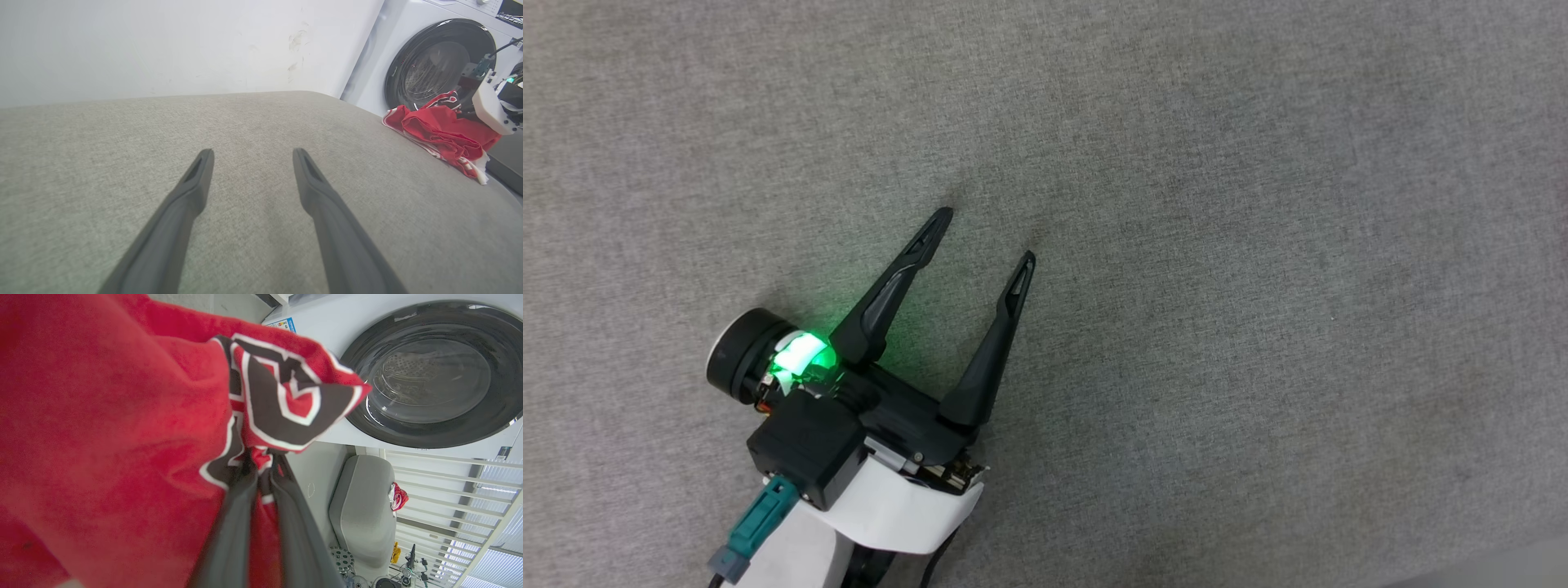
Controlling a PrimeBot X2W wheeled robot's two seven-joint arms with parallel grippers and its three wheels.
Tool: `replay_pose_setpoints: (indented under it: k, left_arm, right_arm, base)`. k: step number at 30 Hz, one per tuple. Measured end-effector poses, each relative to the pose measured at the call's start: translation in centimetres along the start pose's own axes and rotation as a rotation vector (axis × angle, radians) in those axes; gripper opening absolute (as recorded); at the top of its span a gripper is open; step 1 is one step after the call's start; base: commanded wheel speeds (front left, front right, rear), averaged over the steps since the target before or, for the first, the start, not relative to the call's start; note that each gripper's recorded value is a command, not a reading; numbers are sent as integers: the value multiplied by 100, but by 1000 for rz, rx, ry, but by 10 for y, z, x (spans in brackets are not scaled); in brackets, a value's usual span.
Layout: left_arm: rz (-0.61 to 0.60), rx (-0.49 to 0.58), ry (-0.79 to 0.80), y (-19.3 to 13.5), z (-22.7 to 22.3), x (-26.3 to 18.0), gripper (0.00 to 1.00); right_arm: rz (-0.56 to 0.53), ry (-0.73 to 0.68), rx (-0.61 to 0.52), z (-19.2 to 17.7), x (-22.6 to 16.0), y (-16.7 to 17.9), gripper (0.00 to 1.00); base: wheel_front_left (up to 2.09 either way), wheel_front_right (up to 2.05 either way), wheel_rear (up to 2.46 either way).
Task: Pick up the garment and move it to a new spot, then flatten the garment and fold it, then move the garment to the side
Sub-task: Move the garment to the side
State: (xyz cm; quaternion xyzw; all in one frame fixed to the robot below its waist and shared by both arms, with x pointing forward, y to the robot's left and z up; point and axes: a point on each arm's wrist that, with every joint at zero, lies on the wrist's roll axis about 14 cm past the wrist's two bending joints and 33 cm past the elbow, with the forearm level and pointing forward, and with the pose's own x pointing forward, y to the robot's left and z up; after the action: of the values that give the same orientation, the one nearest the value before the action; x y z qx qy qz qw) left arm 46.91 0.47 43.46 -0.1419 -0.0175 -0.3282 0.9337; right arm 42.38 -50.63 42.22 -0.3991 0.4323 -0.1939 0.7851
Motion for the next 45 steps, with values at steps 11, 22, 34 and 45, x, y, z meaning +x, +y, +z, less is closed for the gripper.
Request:
replay_pose_setpoints:
  k: [11,22,34,45]
  left_arm:
    - [88,30,-52,5,37,-9,100]
    - [303,161,-123,29,101,-65,100]
    - [535,228,-211,50,153,-147,100]
    - [626,222,-191,52,148,-193,100]
  right_arm:
    - [-35,-236,141,59,-37,-15,100]
    - [106,-701,488,150,-148,-7,100]
    - [330,-1116,810,185,-278,32,100]
    - [467,-1151,986,163,-305,83,100]
  base:
    - [0,0,0]
    - [0,0,0]
    - [0,0,0]
    - [0,0,0]
